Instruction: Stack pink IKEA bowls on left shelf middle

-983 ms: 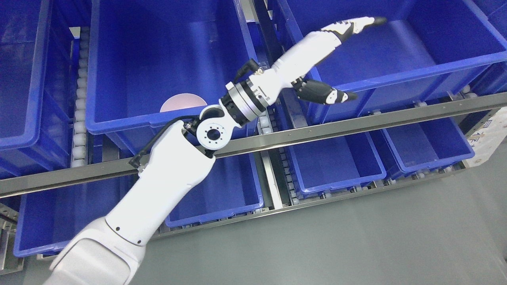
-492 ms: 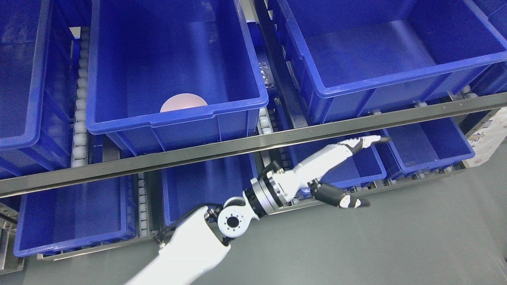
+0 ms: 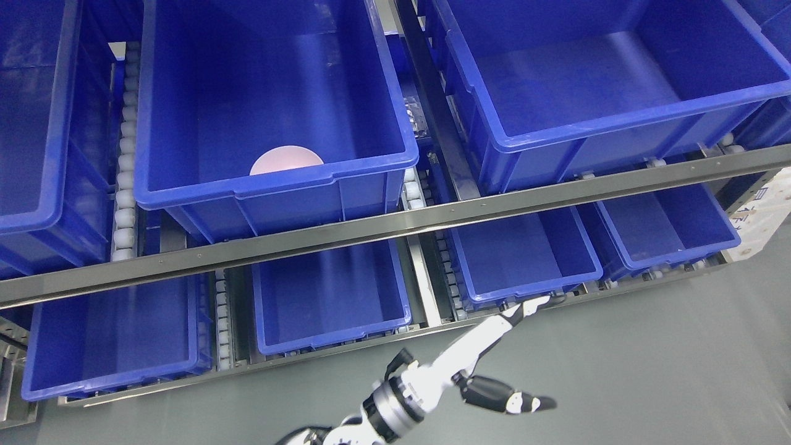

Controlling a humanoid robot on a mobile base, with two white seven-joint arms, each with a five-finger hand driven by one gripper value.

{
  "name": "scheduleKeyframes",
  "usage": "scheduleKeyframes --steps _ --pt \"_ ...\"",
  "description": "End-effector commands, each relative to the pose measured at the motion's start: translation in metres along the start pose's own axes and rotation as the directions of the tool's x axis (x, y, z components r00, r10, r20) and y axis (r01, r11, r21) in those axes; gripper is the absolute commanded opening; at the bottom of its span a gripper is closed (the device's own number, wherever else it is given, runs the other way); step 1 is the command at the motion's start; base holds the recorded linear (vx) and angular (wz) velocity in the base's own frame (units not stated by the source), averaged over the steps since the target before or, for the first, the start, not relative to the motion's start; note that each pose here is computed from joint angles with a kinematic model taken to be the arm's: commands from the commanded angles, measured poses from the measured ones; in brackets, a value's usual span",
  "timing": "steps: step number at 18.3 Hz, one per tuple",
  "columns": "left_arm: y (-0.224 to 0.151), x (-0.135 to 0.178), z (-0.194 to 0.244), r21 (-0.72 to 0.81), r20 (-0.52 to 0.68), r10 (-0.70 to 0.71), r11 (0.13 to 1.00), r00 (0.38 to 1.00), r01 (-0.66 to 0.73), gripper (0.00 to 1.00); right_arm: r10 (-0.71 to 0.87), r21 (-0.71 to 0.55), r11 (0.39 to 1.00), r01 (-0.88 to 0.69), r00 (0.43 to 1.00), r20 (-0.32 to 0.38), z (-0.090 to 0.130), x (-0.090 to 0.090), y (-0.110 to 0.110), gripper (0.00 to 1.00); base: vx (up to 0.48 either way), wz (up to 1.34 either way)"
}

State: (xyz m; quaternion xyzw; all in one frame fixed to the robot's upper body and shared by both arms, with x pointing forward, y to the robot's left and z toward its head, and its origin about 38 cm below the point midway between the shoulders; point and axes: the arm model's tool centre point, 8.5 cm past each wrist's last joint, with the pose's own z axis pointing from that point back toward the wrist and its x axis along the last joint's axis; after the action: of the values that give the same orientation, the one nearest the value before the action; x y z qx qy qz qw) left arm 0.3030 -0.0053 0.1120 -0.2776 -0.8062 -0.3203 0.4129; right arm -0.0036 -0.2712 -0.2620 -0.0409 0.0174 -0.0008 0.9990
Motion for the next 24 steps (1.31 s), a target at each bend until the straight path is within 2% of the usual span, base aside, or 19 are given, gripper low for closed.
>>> scheduleKeyframes --steps 1,4,8,12,19,24 --pt "0.058 -0.002 0.088 0.317 -0.064 -0.05 0.946 0.997 0.068 1.0 -0.011 -0.017 1.0 0.011 1.0 0.004 -0.001 -0.007 -0.011 1.0 0.0 0.0" --pt "0.117 0.005 0.122 0.485 -0.089 -0.101 0.864 0.991 0.132 1.0 -0.011 -0.017 1.0 0.011 1.0 0.004 -0.001 -0.007 -0.011 1.0 0.0 0.0" --pt "0.163 0.017 0.15 0.629 -0.082 -0.124 0.763 0.989 0.148 1.0 -0.011 -0.017 1.0 0.011 1.0 0.004 -0.001 -0.007 -0.011 1.0 0.0 0.0" --pt "0.212 0.037 0.171 0.751 -0.098 -0.21 0.626 0.973 0.211 1.0 -0.011 -0.017 1.0 0.011 1.0 0.006 -0.001 -0.007 -0.011 1.0 0.0 0.0" --pt "0.225 0.041 0.172 0.766 -0.109 -0.217 0.604 0.97 0.222 0.98 -0.011 -0.017 1.0 0.011 1.0 0.004 -0.001 -0.007 -0.011 1.0 0.0 0.0" --pt "0.226 0.034 0.173 0.765 -0.146 -0.169 0.605 0.975 0.22 0.98 -0.011 -0.017 1.0 0.011 1.0 0.006 -0.001 -0.007 -0.011 1.0 0.0 0.0"
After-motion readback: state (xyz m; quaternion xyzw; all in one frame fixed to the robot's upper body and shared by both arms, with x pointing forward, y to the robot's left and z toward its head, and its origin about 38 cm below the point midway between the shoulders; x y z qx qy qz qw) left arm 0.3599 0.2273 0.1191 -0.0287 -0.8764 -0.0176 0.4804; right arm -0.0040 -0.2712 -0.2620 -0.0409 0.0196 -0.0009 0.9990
